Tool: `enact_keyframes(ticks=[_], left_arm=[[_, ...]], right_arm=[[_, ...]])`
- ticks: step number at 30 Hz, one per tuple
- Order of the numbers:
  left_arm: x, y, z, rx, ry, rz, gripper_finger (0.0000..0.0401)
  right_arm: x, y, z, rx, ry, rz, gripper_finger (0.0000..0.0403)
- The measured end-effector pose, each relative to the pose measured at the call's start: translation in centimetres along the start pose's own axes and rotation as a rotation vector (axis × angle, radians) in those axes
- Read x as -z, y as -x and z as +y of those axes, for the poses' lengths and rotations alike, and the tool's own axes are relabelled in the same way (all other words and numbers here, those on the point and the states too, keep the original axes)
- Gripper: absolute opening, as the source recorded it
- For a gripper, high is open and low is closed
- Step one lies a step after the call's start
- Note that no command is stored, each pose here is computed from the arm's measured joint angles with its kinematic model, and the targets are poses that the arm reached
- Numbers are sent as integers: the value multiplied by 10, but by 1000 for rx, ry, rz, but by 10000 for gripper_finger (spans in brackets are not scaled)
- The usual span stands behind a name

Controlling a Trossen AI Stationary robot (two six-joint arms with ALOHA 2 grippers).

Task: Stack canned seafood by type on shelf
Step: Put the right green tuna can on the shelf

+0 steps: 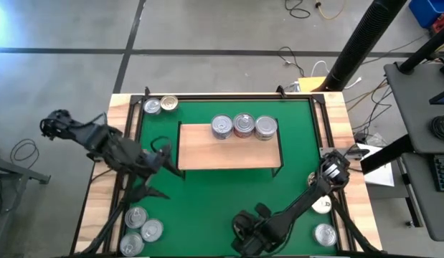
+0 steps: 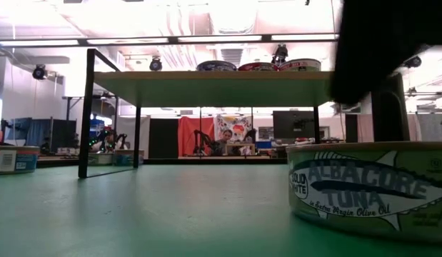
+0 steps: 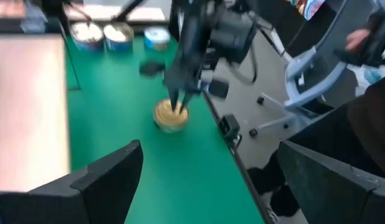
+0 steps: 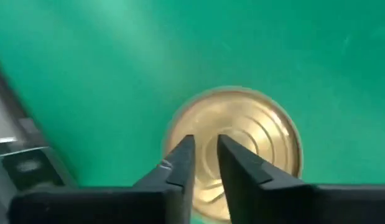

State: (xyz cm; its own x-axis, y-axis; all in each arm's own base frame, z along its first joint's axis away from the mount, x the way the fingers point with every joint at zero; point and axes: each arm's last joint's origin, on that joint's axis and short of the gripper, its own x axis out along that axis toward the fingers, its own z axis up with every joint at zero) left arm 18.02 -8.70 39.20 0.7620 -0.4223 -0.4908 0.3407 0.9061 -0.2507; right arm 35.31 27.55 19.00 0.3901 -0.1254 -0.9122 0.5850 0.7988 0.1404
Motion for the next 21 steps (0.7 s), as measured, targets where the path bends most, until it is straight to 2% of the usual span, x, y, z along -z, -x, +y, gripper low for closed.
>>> enact_keyframes(ticks=[4,8,13,16,21], left_arm=[[20,-19,-3,15,45,35,356],[41,-38,-4,-26,101,46,356],[49,-53,-15,-26,189,29,356],[52,-65,-25,-27,181,48,356],[65,-97,-29,-63,169,147,356]], right_arm=[[-10,26,5,-5,49,-4,118],[-8,43,8,3,59,-9,181],[17,55,3,75,63,0,264],[36,54,-1,126,93,20,311],[63,51,-4,139,94,38,369]])
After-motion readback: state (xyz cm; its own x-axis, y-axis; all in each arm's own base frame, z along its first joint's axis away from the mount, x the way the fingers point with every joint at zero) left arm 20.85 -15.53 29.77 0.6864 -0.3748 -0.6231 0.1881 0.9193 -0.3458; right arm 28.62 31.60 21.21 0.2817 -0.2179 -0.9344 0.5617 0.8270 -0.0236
